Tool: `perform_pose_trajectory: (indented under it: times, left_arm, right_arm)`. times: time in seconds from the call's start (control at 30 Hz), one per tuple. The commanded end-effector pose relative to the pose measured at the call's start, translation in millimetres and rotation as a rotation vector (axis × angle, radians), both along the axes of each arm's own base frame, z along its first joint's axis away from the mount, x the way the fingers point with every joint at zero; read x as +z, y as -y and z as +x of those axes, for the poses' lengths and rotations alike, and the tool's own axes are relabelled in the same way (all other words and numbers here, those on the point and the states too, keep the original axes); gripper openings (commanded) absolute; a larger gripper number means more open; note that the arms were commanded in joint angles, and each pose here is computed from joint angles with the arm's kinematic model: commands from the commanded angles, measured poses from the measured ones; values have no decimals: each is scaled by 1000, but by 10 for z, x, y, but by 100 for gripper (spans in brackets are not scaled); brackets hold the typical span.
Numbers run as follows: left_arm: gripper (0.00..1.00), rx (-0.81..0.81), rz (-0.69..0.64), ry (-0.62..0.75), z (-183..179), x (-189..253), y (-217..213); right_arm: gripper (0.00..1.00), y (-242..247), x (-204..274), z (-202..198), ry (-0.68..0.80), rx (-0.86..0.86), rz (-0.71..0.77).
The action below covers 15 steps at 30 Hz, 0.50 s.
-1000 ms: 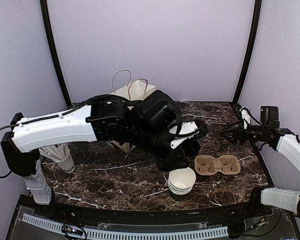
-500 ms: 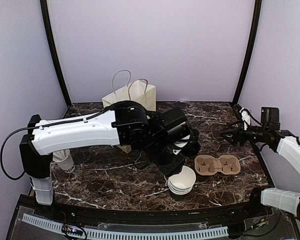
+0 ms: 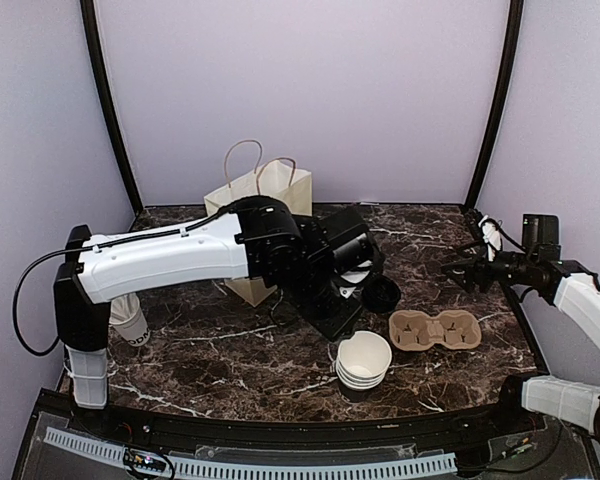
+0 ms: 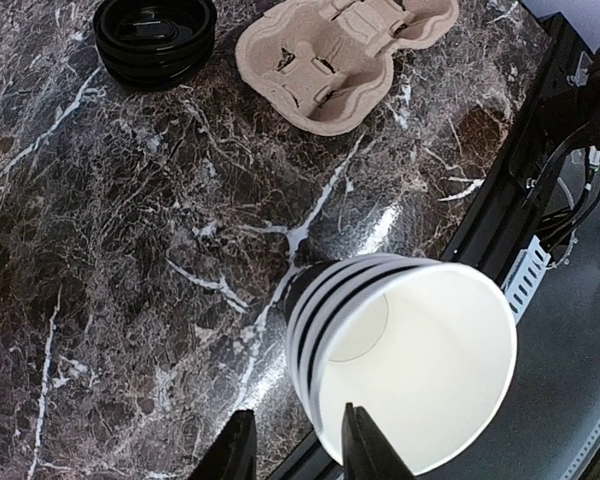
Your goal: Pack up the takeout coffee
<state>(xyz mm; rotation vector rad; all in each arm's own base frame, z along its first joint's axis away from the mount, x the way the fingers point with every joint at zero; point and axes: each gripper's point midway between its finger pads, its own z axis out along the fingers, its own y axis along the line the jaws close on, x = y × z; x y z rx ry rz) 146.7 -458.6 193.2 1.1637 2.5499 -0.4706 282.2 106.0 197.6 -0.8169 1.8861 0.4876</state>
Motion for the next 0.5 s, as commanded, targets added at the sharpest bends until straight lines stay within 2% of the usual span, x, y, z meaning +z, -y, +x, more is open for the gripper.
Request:
perform_pose_trajectory:
  times: [0.0,0.13,0.33,0.47]
  left_arm:
    - [32,-13,-1,-47,-30,0,13]
    - [30,-30,-8,-55,-31,-19,64]
    - [18,-52,6,-60,-35,-73,82]
    - [15,-60,9,-72,-43,-99,92]
  right_arm:
    - [74,-9,2,0,22,12,-19]
    - [74,-8,-6,-2,22,15,-22]
    - [74,-2,-23,-2,21,15,-30]
    - [74,-1,-24,-3,23,15,-31]
